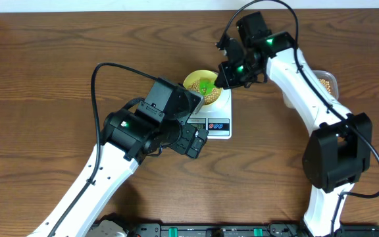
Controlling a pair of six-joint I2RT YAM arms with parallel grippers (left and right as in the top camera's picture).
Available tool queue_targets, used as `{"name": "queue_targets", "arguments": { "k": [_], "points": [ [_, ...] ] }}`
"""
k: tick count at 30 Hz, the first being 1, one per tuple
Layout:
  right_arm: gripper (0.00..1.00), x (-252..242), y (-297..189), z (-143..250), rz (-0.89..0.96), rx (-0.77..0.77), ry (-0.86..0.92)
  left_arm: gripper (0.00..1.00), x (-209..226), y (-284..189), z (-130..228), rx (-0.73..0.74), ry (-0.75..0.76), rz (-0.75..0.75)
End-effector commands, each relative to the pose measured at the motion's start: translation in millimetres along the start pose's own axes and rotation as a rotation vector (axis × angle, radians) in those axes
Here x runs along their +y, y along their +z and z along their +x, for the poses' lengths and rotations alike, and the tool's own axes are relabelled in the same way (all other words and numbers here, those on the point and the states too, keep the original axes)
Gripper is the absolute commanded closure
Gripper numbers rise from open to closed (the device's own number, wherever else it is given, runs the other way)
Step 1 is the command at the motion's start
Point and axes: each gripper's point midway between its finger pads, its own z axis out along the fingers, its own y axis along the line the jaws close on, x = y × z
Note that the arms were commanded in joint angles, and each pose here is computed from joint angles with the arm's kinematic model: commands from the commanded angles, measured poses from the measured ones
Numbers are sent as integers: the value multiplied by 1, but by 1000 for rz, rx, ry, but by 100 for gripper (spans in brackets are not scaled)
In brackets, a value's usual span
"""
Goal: Scoop item into bowl and weigh 50g on scale
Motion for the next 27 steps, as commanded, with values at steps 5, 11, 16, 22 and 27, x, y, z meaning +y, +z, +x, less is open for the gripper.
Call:
{"name": "queue_targets", "arguments": {
  "k": [5, 11, 16, 22, 27],
  "points": [
    [99, 9, -7, -1, -25, -16, -10, 2, 0, 0, 0, 0, -5, 7],
    [99, 11, 2, 1, 67, -8, -97, 2, 0, 0, 0, 0, -5, 7],
    [99, 11, 6, 3, 115, -1, -131, 2, 0, 0, 0, 0, -5, 7],
    [99, 15, 6, 4, 93, 1, -131, 2, 0, 0, 0, 0, -5, 7],
    [99, 21, 6, 5, 59, 7, -125, 2, 0, 0, 0, 0, -5, 7]
  ]
}}
